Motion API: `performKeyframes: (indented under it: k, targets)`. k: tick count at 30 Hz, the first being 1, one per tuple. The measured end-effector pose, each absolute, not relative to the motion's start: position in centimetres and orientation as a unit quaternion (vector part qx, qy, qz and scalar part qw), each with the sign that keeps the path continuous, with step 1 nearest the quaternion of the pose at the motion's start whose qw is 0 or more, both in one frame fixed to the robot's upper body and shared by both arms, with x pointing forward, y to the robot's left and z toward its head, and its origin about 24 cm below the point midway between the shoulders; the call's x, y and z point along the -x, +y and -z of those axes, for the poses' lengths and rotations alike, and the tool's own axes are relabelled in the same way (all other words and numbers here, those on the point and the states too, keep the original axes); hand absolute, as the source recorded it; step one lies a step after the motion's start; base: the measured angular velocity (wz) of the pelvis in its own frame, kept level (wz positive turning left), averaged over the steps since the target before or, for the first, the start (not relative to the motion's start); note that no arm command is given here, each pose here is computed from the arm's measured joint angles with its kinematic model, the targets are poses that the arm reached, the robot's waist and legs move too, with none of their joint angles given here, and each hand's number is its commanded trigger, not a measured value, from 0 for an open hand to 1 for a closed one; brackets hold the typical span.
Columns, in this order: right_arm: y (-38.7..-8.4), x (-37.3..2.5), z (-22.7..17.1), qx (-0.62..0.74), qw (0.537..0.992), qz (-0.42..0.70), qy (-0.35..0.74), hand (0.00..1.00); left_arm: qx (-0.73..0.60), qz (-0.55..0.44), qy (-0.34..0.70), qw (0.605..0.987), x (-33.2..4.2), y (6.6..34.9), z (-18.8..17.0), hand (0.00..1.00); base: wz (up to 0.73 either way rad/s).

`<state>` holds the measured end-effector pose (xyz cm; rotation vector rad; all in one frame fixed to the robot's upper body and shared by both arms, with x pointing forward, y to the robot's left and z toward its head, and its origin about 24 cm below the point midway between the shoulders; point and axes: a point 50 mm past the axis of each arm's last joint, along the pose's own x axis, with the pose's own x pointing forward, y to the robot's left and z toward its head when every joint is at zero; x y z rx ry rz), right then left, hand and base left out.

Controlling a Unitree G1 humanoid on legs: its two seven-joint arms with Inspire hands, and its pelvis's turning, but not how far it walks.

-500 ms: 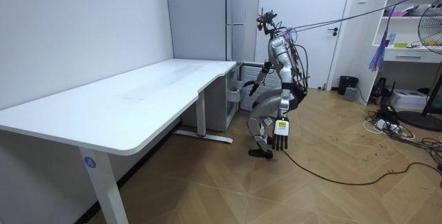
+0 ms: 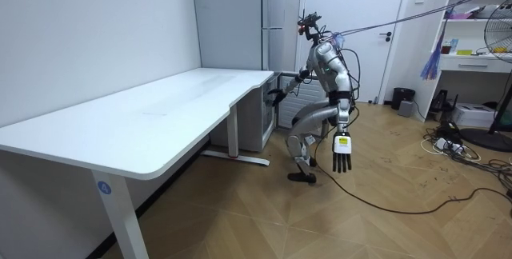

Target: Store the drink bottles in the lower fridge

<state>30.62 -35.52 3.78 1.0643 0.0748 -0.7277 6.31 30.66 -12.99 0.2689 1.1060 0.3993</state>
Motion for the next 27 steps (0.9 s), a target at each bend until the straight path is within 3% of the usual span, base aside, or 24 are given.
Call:
performKeyframes:
  k: [11, 27]
  targets:
    - [-34.1, -31.5, -4.0, -0.464, 0.823, 0.321, 0.062, 0.0, -0.138, -0.177, 0.533, 0.815, -5.1, 31.8, 12.6, 0.0, -0.12]
    - [-32.5, -32.7, -5.3, -0.453, 0.817, 0.345, 0.091, 0.0, -0.168, -0.171, 0.553, 0.798, -2.5, 32.6, 12.3, 0.0, 0.03]
